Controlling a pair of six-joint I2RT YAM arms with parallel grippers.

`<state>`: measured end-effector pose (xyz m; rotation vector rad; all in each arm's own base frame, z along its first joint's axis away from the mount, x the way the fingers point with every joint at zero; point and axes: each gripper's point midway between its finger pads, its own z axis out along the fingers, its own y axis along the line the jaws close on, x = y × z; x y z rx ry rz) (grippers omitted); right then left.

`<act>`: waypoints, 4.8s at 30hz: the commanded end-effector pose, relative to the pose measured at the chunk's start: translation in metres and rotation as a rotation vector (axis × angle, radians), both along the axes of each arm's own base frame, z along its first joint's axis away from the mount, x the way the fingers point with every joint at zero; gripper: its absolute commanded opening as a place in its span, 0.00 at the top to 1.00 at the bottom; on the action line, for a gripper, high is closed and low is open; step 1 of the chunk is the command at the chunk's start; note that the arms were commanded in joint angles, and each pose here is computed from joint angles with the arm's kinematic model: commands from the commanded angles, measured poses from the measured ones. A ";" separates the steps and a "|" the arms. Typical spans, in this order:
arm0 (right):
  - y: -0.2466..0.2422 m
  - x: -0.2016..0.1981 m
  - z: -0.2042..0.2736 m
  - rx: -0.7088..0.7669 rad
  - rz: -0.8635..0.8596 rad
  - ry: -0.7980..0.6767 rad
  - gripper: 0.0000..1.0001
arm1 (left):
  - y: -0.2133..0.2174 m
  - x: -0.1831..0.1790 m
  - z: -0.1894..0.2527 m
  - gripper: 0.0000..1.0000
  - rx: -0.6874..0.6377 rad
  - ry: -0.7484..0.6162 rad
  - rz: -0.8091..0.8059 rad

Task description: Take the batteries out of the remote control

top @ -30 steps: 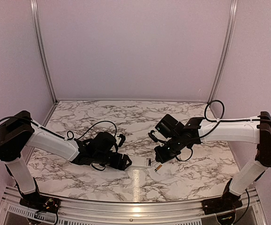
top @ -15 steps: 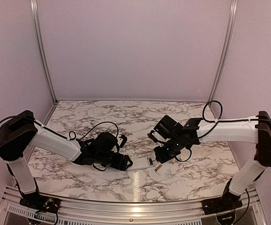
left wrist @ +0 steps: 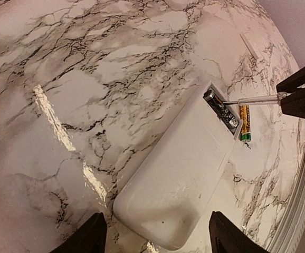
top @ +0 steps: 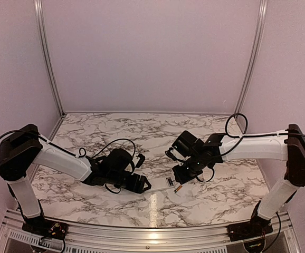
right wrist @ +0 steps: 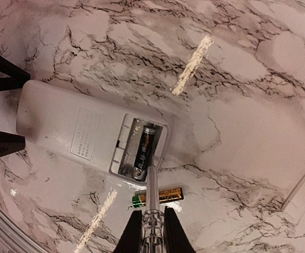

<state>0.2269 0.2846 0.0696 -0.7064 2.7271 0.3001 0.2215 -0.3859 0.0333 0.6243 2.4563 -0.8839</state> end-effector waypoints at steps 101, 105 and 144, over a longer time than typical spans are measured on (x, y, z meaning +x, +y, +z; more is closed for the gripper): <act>0.008 -0.018 0.000 0.188 0.085 0.074 1.00 | -0.034 -0.033 -0.021 0.57 0.294 -0.385 -0.275; 0.009 -0.016 0.003 0.198 0.080 0.063 1.00 | -0.035 -0.034 -0.020 0.59 0.284 -0.384 -0.279; 0.011 -0.006 0.002 0.204 0.057 0.018 1.00 | -0.039 -0.041 -0.014 0.63 0.238 -0.362 -0.298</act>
